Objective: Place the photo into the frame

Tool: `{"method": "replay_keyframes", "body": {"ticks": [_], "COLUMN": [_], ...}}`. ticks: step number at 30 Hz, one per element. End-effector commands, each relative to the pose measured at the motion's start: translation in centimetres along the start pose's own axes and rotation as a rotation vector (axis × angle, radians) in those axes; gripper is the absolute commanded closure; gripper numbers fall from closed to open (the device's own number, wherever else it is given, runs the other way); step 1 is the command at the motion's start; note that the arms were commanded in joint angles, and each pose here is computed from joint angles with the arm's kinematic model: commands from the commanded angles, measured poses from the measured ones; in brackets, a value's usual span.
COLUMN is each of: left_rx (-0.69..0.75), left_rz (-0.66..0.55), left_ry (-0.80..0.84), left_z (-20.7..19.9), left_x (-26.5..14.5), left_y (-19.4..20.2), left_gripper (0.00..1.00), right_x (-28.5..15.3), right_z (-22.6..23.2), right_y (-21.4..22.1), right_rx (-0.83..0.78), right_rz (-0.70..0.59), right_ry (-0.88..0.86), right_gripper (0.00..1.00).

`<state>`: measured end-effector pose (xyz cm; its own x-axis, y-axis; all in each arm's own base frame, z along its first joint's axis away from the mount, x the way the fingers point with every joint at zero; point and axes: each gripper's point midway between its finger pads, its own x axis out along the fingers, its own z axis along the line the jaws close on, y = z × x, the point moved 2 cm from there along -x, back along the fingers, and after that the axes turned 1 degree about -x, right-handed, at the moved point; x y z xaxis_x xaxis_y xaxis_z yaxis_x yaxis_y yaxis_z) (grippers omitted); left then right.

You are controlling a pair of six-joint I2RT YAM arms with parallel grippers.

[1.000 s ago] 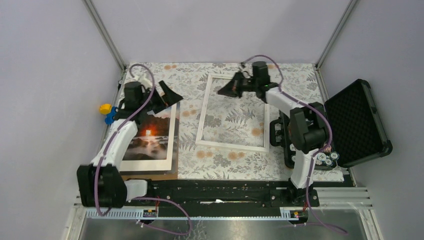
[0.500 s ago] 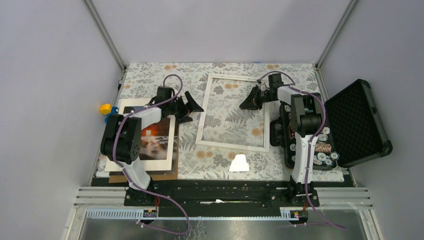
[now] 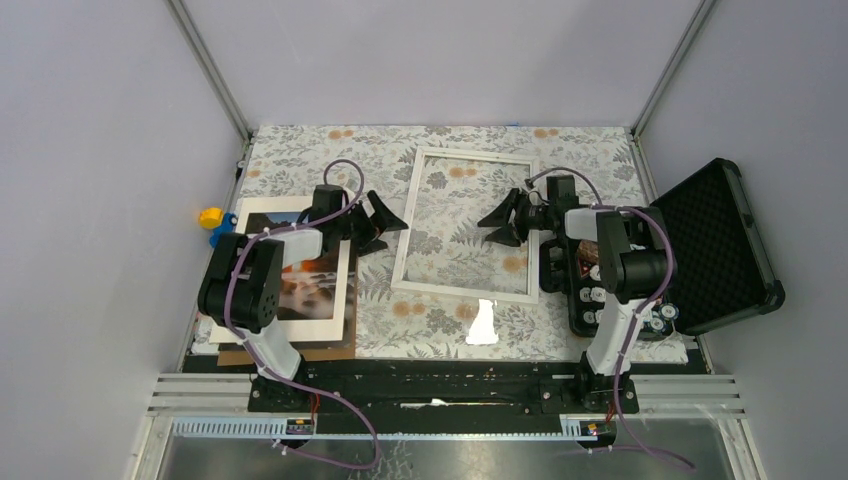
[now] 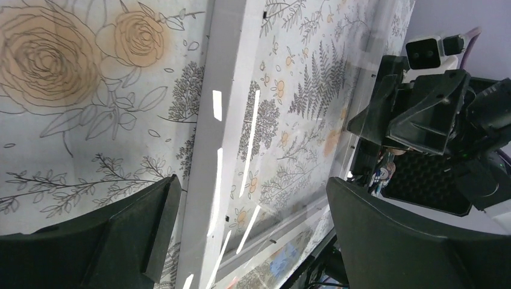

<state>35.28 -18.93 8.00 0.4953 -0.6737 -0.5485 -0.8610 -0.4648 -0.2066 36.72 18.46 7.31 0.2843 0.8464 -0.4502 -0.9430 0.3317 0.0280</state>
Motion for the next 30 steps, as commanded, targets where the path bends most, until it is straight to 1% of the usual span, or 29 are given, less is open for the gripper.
{"method": "replay_keyframes", "body": {"ticks": [1, 5, 7, 8, 9, 11, 13, 15, 17, 18, 20, 22, 25, 27, 30], "left_rx": [0.055, 0.084, 0.094, 0.1, 0.107, 0.131, 0.177, 0.227, 0.292, 0.324, 0.338, 0.304, 0.175, 0.124, 0.089], "left_rz": [-0.006, 0.005, 0.016, 0.018, 0.022, 0.023, 0.013, 0.016, 0.003, -0.026, -0.092, -0.147, -0.175, -0.165, -0.143], "left_ry": [0.074, 0.111, 0.126, 0.132, 0.14, 0.156, 0.175, 0.147, 0.115, 0.101, 0.058, 0.045, 0.071, 0.082, 0.078], "left_z": [-2.6, -4.1, -4.7, -5.0, -5.3, -6.3, -7.7, -8.5, -9.3, -9.8, -9.5, -8.6, -6.7, -5.9, -5.0], "left_x": [-0.6, -0.9, -1.0, -1.0, -1.1, -1.5, -2.3, -3.3, -4.6, -5.4, -7.0, -8.2, -8.7, -8.0, -6.3], "left_y": [0.4, 0.6, 0.9, 0.9, 1.0, 0.8, 0.3, -0.3, -1.3, -2.1, -4.0, -5.7, -7.4, -7.8, -8.2], "left_gripper": [0.01, 0.01, 0.01, 0.01, 0.01, 0.01, 0.01, 0.01, 0.01, 0.01, 0.01, 0.01, 0.01, 0.01, 0.01], "right_x": [-0.5, -0.4, -0.8, -0.9, -1.1, -1.1, -1.1, -1.0, -1.0, -1.2, -1.8, -2.2, -2.6, -2.8, -3.0], "right_z": [3.8, 4.0, 4.3, 4.5, 4.7, 4.8, 4.3, 4.0, 3.9, 3.8, 4.0, 4.2, 4.6, 4.8, 4.6], "right_y": [0.7, 1.7, 1.9, 2.0, 1.9, 1.6, 0.6, -0.1, -0.5, -0.7, -1.6, -2.5, -4.2, -5.2, -7.4], "right_rx": [-0.079, -0.088, -0.098, -0.107, -0.116, -0.115, -0.094, -0.099, -0.132, -0.145, -0.207, -0.268, -0.321, -0.331, -0.313], "right_rz": [-0.055, -0.077, -0.121, -0.145, -0.168, -0.198, -0.212, -0.196, -0.176, -0.171, -0.185, -0.188, -0.186, -0.185, -0.184], "right_ry": [-0.133, -0.188, -0.221, -0.24, -0.255, -0.26, -0.218, -0.172, -0.134, -0.113, -0.096, -0.09, -0.087, -0.1, -0.106], "right_gripper": [0.39, 0.41, 0.46, 0.51, 0.58, 0.78, 0.93, 1.0, 1.0, 1.0, 1.0, 1.0, 1.0, 1.0, 1.0]}}
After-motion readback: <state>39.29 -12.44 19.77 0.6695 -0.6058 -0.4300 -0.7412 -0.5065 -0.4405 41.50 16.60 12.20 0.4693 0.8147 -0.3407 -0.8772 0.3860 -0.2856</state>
